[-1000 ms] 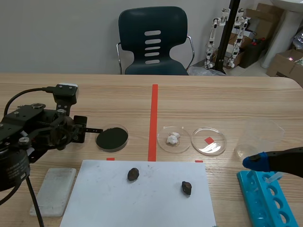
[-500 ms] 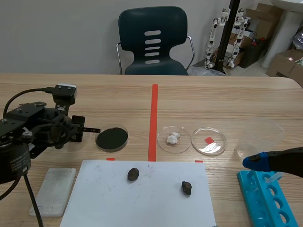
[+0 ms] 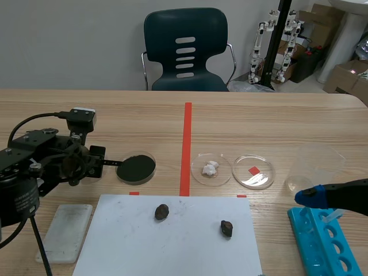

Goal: Put the mineral in the empty petri dish

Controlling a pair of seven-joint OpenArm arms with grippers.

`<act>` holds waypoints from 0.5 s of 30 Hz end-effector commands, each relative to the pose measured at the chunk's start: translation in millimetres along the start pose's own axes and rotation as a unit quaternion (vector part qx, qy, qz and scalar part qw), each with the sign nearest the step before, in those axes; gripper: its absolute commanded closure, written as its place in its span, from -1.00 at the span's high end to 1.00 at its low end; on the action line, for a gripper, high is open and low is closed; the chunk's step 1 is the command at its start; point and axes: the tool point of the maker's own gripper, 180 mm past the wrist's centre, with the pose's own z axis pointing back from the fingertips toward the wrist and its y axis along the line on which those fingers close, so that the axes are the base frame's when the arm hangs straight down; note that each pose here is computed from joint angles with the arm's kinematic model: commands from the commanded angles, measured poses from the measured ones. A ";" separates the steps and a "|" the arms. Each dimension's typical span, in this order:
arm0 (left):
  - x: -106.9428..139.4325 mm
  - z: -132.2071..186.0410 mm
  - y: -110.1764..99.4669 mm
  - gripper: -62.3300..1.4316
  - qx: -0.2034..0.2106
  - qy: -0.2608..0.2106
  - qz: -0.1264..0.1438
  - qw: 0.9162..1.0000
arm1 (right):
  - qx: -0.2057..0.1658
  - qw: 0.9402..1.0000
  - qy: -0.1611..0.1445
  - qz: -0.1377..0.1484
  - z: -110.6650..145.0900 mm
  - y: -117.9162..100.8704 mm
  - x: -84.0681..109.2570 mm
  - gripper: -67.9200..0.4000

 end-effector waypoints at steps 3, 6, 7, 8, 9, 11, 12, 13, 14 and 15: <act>18.4 1.6 1.4 -0.14 0.002 -0.022 0.006 1.000 | 0.003 1.000 -0.008 0.001 0.1 -0.7 4.0 1.00; 18.6 1.7 1.7 0.02 0.002 -0.022 0.006 1.000 | 0.003 1.000 -0.008 0.001 0.1 -0.7 4.0 1.00; 18.6 1.7 1.7 0.06 0.002 -0.022 0.006 1.000 | 0.003 1.000 -0.008 0.001 0.1 -0.7 4.0 1.00; 18.6 1.7 1.7 0.11 0.002 -0.022 0.006 1.000 | 0.003 1.000 -0.008 0.001 0.1 -0.7 4.0 1.00; 18.6 1.7 1.8 0.18 0.002 -0.022 0.006 1.000 | 0.003 1.000 -0.008 0.001 0.1 -0.7 4.0 1.00; 20.0 2.2 1.9 0.34 0.002 -0.024 0.006 1.000 | 0.003 1.000 -0.008 0.001 0.1 -0.7 4.0 1.00; 21.7 2.8 2.4 0.43 0.002 -0.027 0.006 1.000 | 0.003 1.000 -0.008 0.001 0.1 -0.7 4.0 1.00; 23.8 3.7 2.0 0.52 0.001 -0.030 0.006 1.000 | 0.003 1.000 -0.008 0.001 0.1 -0.7 4.0 1.00; 26.9 5.1 2.2 0.59 0.001 -0.034 0.009 0.999 | 0.003 1.000 -0.008 0.001 0.1 -0.7 4.0 1.00; 29.4 6.5 3.1 0.64 0.001 -0.038 0.012 0.999 | 0.003 1.000 -0.008 0.001 0.1 -0.7 4.0 1.00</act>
